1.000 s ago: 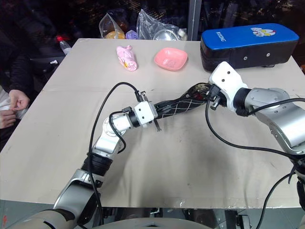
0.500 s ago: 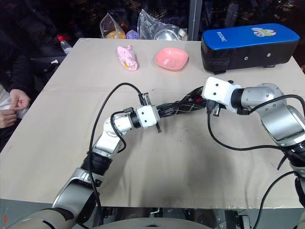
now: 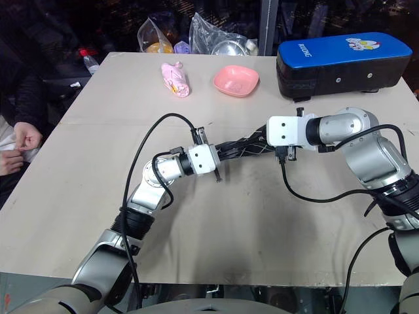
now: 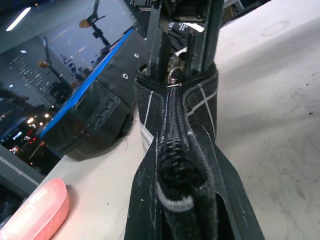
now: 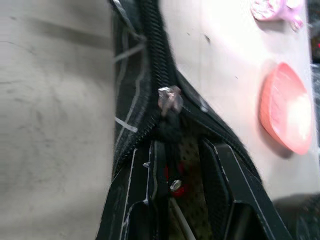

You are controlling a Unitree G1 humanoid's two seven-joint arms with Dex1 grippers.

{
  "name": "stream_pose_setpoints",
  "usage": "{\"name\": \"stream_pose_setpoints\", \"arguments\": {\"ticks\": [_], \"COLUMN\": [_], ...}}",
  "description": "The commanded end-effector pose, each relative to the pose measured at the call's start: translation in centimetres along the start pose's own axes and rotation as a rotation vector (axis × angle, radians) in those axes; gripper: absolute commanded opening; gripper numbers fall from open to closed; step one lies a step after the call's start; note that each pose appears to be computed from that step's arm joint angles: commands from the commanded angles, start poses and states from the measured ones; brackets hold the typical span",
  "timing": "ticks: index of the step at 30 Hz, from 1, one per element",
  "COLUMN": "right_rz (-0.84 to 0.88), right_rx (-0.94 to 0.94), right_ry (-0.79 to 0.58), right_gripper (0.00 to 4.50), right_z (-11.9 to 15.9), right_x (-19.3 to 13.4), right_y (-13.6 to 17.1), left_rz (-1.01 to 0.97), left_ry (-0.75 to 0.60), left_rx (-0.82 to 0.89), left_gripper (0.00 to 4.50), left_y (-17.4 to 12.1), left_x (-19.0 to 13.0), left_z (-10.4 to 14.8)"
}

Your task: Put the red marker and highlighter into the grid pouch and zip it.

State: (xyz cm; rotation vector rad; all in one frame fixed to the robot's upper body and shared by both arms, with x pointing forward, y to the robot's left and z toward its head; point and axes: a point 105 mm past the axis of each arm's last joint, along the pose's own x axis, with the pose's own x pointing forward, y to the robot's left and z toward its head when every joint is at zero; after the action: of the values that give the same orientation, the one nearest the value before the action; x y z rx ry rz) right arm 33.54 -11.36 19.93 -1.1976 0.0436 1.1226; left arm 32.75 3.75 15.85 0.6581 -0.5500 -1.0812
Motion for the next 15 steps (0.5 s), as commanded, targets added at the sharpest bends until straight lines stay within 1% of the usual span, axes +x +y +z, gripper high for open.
{"name": "stream_pose_setpoints", "arguments": {"ticks": [1, 4, 6, 7, 8, 15], "right_rz": [-0.006, 0.004, -0.001, -0.002, -0.003, -0.056], "right_rx": [-0.069, -0.069, -0.064, -0.061, -0.057, -0.032], "right_ry": [-0.043, -0.05, -0.051, -0.05, -0.05, -0.028], "right_gripper": [1.01, 1.01, 0.48, 0.4, 0.19, 0.19], "right_z": [1.58, 1.7, 1.68, 1.67, 1.65, 1.28], "right_x": [-0.69, -0.65, -0.64, -0.64, -0.64, -1.16], "right_y": [-0.56, -0.39, -0.4, -0.4, -0.39, -1.04], "left_rz": [0.01, 0.009, 0.009, 0.009, 0.009, 0.01], "left_ry": [-0.033, -0.032, -0.031, -0.031, -0.03, -0.028], "left_rx": [0.03, 0.026, 0.024, 0.024, 0.023, 0.021], "left_gripper": [0.0, 0.0, 0.0, 0.0, 0.0, 0.0], "left_y": [0.48, 0.39, 0.37, 0.38, 0.39, 0.37], "left_x": [0.3, 0.29, 0.3, 0.3, 0.3, 0.25], "left_z": [0.88, 0.8, 0.76, 0.74, 0.73, 0.68]}}
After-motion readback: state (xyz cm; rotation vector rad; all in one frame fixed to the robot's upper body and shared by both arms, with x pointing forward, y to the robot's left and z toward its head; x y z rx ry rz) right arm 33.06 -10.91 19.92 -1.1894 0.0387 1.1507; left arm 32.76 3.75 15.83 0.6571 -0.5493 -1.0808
